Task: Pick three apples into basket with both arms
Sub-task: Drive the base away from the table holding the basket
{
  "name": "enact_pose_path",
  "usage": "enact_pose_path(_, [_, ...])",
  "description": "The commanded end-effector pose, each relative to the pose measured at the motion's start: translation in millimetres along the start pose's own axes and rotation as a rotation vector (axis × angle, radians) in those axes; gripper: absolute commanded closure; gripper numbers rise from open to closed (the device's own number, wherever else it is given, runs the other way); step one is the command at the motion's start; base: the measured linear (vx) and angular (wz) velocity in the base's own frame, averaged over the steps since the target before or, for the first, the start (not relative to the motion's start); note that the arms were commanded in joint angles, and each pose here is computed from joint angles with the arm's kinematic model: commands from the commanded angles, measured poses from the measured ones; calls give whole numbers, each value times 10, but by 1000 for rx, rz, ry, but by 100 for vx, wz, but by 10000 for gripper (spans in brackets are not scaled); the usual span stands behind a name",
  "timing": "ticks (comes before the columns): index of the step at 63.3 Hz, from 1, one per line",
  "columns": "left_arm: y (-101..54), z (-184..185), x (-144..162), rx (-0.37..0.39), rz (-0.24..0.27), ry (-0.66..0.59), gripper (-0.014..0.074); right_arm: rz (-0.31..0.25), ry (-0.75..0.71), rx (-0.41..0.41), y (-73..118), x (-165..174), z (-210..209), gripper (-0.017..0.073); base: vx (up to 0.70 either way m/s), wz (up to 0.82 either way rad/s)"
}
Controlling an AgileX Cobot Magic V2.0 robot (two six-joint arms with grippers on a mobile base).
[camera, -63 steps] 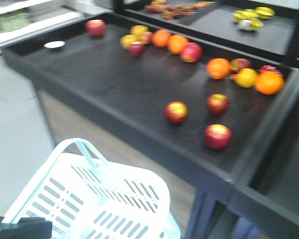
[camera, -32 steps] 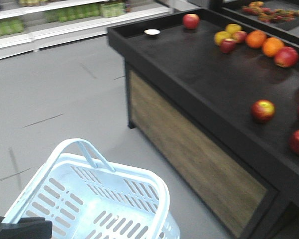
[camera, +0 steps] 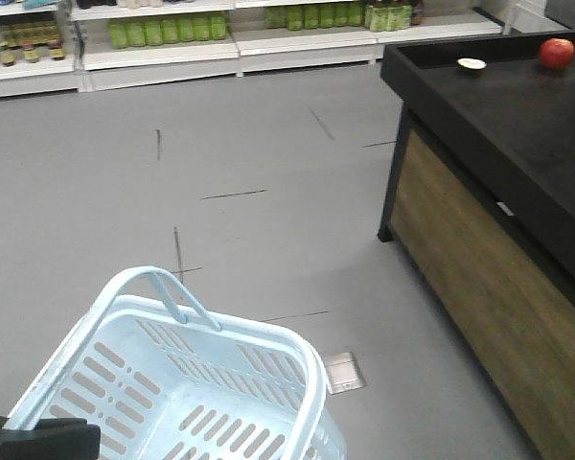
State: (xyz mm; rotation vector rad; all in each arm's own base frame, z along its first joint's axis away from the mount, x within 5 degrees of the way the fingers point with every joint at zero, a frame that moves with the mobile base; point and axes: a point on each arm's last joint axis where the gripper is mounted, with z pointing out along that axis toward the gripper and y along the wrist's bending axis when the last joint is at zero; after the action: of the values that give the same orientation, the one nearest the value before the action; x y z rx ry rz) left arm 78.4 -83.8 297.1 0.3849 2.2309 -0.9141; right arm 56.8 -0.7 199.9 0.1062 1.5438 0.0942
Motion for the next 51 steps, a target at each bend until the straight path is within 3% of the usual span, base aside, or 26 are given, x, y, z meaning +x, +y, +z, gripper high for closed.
enact_pose_path(1, [-75,-61,-138,34,-16,-97,601,-16,-70,-12,9,-28,-6,561,-15,60])
enact_pose_path(51, [-75,-61,-138,34,-16,-97,601,-16,-70,-12,9,-28,-6,561,-10,42])
